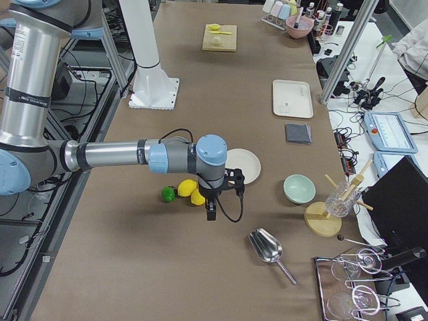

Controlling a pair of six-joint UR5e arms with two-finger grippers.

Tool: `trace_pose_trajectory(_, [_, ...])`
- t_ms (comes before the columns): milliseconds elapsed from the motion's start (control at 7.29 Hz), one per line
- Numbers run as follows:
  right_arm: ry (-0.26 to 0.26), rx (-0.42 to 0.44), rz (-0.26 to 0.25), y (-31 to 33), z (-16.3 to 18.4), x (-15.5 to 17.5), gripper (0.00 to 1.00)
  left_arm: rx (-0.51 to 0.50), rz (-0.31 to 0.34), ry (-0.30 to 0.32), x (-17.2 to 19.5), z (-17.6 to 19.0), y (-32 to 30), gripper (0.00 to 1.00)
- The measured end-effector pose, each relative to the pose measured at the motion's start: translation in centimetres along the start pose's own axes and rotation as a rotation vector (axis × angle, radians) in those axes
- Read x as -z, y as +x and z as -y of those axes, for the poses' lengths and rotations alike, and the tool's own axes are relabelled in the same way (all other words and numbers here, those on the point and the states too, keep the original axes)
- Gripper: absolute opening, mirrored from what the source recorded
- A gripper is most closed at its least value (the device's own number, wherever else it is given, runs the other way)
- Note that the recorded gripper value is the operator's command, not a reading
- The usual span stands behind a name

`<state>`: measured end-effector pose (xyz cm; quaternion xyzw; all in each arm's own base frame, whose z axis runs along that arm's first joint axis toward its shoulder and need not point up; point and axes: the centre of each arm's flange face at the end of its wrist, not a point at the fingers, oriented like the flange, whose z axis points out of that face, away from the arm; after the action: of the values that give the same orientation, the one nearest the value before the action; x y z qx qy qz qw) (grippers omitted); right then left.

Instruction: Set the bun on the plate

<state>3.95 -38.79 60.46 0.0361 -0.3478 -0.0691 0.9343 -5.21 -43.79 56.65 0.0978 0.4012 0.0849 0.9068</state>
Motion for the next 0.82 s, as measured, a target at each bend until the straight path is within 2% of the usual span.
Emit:
trace_pose_trajectory(274, [0.104,0.055,-0.008,-0.6,1.0,1.3,1.00,-0.125,0.009,0.123,1.8,3.2,1.5,0.98])
trace_pose_trajectory(411, [0.143,0.050,-0.008,-0.9,1.4,2.0,1.00,-0.184,-0.015,0.177,2.5,5.9,2.2,0.98])
trace_pose_trajectory(685, [0.181,-0.028,0.008,-1.7,2.7,3.0,1.00,-0.252,-0.108,0.225,2.9,7.1,3.3,0.98])
trace_pose_trajectory(823, [0.185,-0.070,0.028,-2.0,3.0,2.9,1.00,-0.280,-0.125,0.245,3.0,6.7,3.6,0.98])
